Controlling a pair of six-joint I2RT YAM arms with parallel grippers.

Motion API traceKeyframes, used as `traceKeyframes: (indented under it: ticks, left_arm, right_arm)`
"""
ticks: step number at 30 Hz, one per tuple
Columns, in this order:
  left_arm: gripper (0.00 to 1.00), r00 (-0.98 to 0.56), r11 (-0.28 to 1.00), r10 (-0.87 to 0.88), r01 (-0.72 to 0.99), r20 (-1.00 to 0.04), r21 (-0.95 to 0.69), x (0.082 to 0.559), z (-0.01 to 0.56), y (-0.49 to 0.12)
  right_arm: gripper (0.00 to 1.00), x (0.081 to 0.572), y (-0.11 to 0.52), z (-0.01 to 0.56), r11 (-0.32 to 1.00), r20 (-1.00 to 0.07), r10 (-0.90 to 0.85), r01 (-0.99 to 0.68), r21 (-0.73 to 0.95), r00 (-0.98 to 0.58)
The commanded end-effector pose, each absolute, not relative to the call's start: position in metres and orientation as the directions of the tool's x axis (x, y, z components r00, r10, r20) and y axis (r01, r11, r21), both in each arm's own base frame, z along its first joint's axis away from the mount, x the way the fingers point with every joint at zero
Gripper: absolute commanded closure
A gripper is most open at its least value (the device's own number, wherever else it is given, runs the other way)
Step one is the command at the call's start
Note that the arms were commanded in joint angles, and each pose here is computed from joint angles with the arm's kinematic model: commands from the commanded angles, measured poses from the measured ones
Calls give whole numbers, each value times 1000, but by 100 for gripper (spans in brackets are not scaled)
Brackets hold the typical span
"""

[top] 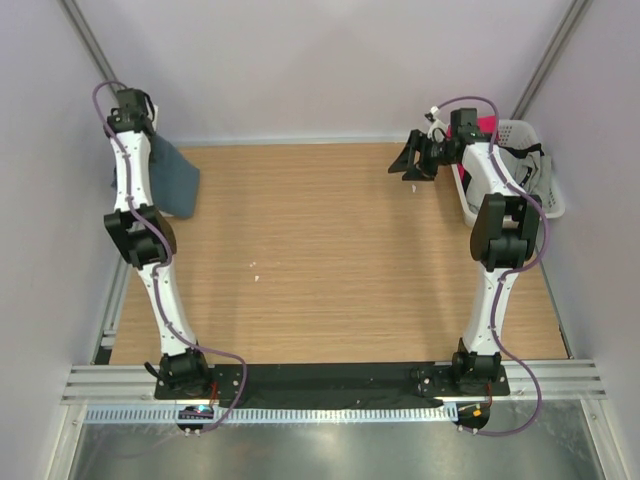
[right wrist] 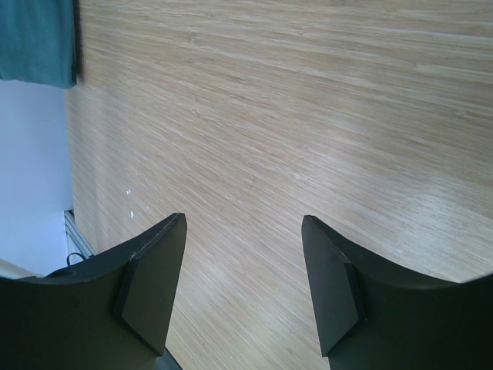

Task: Fold and stack the t-shirts
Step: Neatly place the folded tshirt to the corner

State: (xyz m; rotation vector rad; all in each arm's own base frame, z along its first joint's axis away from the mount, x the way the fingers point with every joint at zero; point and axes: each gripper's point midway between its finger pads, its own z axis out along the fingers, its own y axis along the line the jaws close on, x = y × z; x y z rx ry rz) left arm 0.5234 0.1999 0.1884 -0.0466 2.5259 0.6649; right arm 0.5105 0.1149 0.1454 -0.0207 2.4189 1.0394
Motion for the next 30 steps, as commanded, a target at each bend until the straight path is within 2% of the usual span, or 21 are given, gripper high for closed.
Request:
traceKeyframes:
  ticks: [1,11,12,13,14,16,19,23,25,27,30]
  left_arm:
    - [100,-863,820,87,-222,-498,528,532,180,236]
    - [98,-913,684,67,-252,-402,684,533,140,272]
    - [95,-915,674,70,-251,-398,695,534,139,271]
    - [80,-919,655,67,-254,-389,712,534,136,273]
    - [69,-919,648,71,-253,-388,719,535,136,271]
    - [40,-904,638,71,-283,-421,716,542,141,263]
    - [28,-882,662,118,-273,-457,698,555,159,239]
    - [24,-814,711,190,-272,-549,649,571,204,191]
    - [14,-788,740,220,-249,-575,625,575,218,160]
    - [11,-752,782,220,-245,-621,573,573,236,135]
    - [10,-718,846,172,-243,-674,475,559,255,103]
  right_arm:
    - [32,510,113,183,715,-539,178,-268,646,-823]
    - [32,505,113,179,724,-532,174,-258,640,-829]
    - [32,505,113,179,722,-532,175,-259,641,-829]
    - [32,505,113,180,723,-535,173,-262,639,-827]
    - [32,505,114,181,723,-538,171,-265,638,-826]
    - [32,504,114,181,722,-538,168,-269,638,-826]
    - [32,503,116,182,719,-540,163,-275,638,-826]
    - [32,502,116,184,720,-545,159,-281,635,-823]
    - [32,503,115,188,728,-559,154,-290,622,-815]
    - [32,502,114,191,734,-569,147,-296,611,-809]
    - [32,503,108,199,762,-603,127,-311,568,-788]
